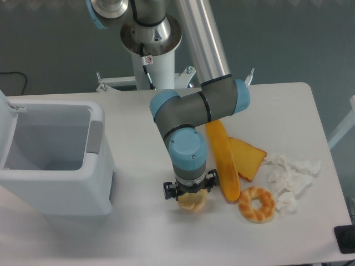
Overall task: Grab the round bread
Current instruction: 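Descend further onto the round bun, adjusting the wrist angle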
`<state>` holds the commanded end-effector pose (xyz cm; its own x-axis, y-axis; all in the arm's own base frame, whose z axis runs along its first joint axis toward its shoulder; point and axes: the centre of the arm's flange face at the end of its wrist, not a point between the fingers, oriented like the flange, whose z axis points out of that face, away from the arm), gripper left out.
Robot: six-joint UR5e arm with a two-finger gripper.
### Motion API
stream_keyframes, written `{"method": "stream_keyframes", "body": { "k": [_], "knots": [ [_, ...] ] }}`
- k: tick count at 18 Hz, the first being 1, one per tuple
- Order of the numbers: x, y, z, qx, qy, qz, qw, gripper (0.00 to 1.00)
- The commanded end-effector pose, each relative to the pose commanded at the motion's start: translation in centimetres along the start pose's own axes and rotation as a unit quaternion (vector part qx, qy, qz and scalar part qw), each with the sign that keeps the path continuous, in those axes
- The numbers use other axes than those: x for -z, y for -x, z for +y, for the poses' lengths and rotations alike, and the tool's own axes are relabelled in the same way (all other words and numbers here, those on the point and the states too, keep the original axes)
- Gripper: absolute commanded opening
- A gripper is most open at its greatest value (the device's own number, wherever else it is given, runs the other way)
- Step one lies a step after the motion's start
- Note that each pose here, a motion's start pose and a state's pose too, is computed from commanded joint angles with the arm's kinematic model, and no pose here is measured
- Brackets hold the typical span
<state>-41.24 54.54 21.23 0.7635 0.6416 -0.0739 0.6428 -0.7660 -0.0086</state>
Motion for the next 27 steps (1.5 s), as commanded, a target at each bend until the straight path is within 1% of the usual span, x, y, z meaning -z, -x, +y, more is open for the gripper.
{"method": "stream_keyframes", "body": {
  "k": [4, 9, 12, 15, 27],
  "knots": [
    [0.8, 0.4, -0.5, 0.003, -0.009, 0.002, 1.0, 1.0],
    [0.7, 1.1, -0.8, 0.015, -0.013, 0.033, 0.9993, 1.0],
    [-0.5, 1.6, -0.9, 0.021, -0.005, 0.045, 0.9988, 1.0],
    [-0.8, 2.2, -1.1, 0.026, -0.007, 0.063, 0.9977, 1.0],
    [-1.1, 2.2, -1.1, 0.025, -0.006, 0.064, 0.9976, 1.0]
  ]
}}
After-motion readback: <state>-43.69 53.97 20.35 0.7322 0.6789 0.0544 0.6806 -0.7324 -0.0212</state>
